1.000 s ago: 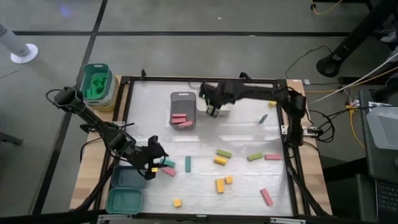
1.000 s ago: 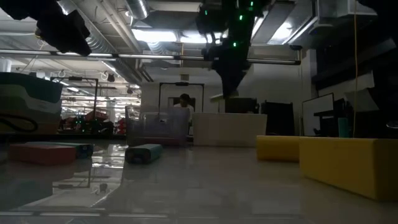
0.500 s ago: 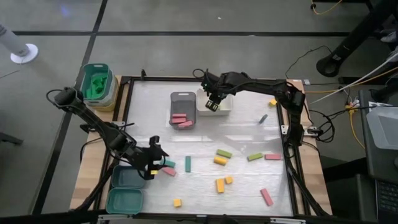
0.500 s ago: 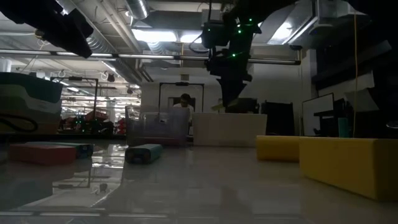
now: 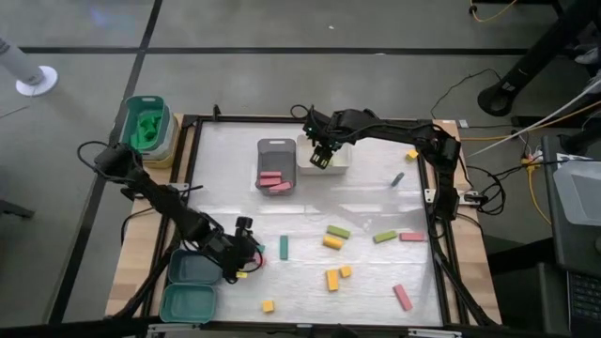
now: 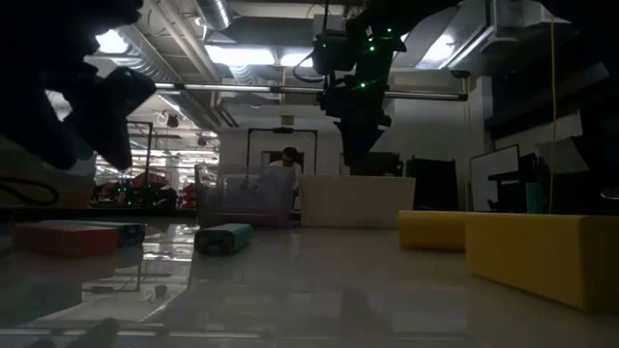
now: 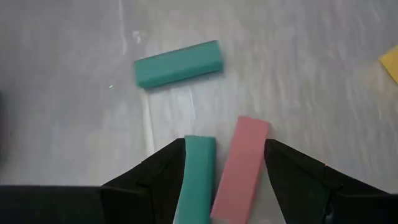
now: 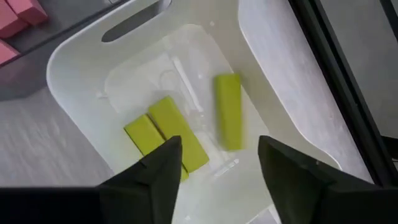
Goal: Sort blocks
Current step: Put the pink block into the black bin
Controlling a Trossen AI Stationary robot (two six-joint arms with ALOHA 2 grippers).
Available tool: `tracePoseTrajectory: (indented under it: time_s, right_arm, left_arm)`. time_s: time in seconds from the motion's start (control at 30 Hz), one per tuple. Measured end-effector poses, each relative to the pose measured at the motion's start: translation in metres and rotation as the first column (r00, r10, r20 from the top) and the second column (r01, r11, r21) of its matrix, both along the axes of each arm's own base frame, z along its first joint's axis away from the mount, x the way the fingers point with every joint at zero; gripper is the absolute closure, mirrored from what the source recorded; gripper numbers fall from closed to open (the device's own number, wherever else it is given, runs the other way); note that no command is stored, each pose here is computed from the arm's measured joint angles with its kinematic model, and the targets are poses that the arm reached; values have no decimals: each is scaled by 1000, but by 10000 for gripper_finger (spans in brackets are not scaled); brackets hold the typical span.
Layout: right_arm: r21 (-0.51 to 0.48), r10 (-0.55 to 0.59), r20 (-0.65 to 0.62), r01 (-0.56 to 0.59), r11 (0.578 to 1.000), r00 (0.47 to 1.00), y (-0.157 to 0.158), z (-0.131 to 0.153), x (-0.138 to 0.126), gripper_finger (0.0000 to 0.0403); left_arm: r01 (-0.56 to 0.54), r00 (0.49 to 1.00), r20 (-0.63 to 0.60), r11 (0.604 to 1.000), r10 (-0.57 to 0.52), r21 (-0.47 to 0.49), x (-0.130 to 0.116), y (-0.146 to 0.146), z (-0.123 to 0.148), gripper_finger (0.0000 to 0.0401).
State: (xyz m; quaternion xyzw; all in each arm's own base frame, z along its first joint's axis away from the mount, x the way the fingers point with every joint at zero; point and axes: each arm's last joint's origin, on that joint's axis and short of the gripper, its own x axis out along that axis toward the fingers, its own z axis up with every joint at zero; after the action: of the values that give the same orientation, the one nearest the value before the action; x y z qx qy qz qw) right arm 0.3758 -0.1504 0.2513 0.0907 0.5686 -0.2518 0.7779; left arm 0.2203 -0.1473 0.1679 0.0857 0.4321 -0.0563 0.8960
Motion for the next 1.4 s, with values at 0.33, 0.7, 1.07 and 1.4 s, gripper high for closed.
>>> tracePoseTrajectory:
  time_s: [0.33,0.7,1.07,1.4]
  right_arm:
    - [7,3,3,-3,1000,1000,0,0,0,167]
    - [85,6,38,-9,996,999,2,0,1,167]
    - [296,107,-1,-102,950,994,22,-3,-4,167]
    - [319,125,-258,-37,947,958,28,-3,-29,167]
  left_arm:
    - [106,992,-75,994,-105,20,9,-9,-27,193]
    - [125,985,-122,991,-118,50,11,-10,-41,195]
    - [149,981,-129,987,-141,55,11,-11,-43,321]
    - [125,992,0,992,-125,-3,30,-14,-19,321]
